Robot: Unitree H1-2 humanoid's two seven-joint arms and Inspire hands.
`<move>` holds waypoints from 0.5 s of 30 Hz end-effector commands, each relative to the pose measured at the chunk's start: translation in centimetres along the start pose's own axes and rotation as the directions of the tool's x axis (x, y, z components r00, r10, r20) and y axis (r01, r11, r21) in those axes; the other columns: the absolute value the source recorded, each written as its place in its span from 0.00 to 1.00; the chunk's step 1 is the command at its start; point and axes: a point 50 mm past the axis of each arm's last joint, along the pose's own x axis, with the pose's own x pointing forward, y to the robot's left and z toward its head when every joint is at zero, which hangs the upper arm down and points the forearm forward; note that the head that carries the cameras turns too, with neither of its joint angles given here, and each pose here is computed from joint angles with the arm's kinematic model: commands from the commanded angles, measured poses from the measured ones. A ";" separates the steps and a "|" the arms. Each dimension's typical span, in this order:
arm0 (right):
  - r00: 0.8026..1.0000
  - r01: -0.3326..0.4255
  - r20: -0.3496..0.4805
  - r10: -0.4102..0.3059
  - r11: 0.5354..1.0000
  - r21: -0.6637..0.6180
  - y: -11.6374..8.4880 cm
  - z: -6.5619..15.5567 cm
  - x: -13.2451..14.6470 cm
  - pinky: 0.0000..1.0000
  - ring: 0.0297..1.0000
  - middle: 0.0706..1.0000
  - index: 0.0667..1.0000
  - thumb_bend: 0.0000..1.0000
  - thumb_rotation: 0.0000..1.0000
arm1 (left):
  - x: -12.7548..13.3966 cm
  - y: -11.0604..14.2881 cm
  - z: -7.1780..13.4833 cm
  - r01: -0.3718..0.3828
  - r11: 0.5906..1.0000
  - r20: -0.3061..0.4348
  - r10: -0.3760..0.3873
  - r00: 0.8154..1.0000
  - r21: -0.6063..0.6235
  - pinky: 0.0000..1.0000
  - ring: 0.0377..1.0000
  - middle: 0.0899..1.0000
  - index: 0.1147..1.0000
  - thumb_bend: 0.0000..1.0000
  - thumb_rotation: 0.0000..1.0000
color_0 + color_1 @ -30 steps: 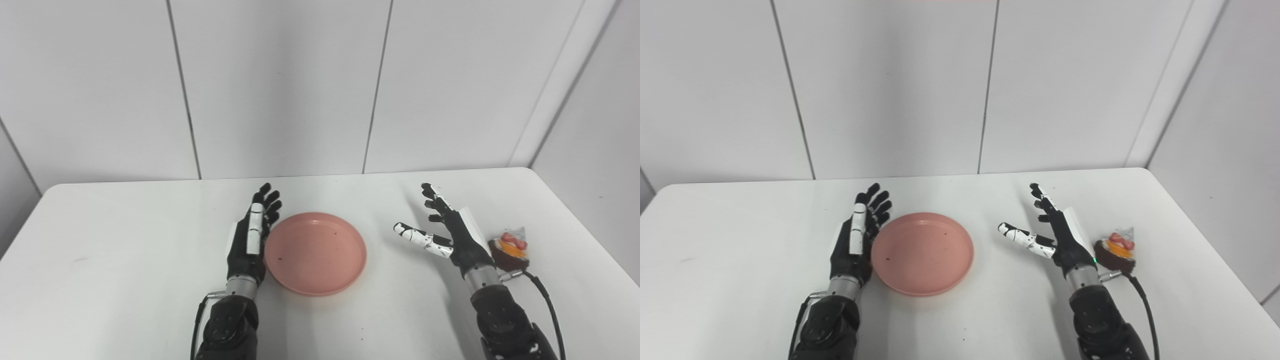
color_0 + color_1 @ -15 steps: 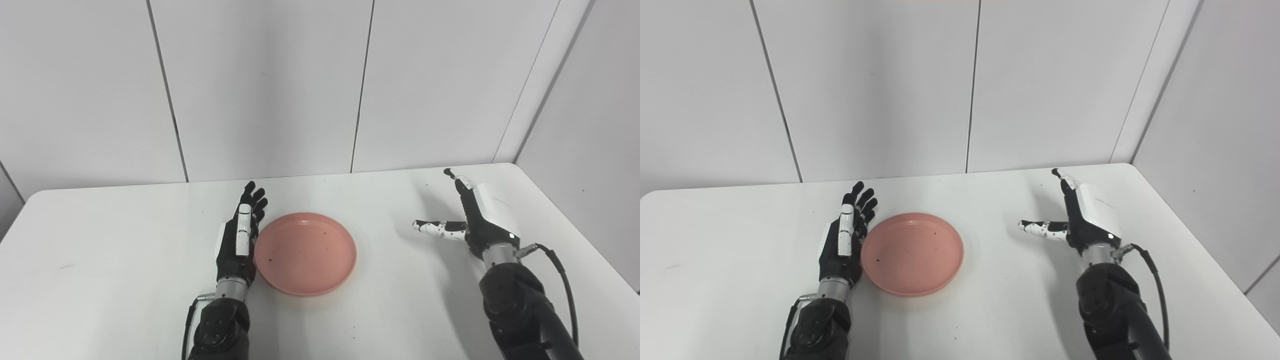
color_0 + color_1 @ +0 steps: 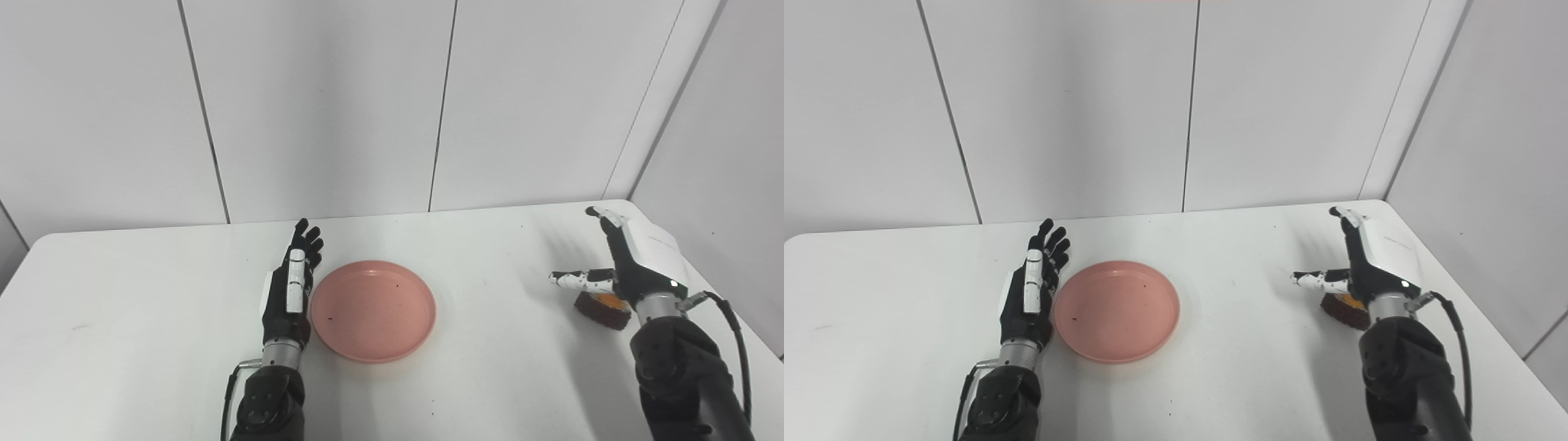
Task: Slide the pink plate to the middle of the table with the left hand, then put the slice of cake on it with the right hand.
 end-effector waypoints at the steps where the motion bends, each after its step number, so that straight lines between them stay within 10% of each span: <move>1: 0.999 0.039 -0.016 -0.040 0.999 -0.033 -2.0 -0.3 0.5 0.91 0.92 0.88 0.84 0.84 0.36 | -3.4 2.6 -3.4 -0.046 0.999 -0.096 0.048 0.994 0.027 0.96 0.94 0.93 0.92 0.62 1.00; 15: 0.990 -0.088 -0.113 0.084 0.995 -0.037 -0.3 -3.7 2.5 0.83 0.90 0.89 0.82 0.93 0.46 | -3.4 2.5 -3.2 -0.053 0.999 -0.089 0.054 0.995 0.015 0.96 0.94 0.93 0.93 0.62 1.00</move>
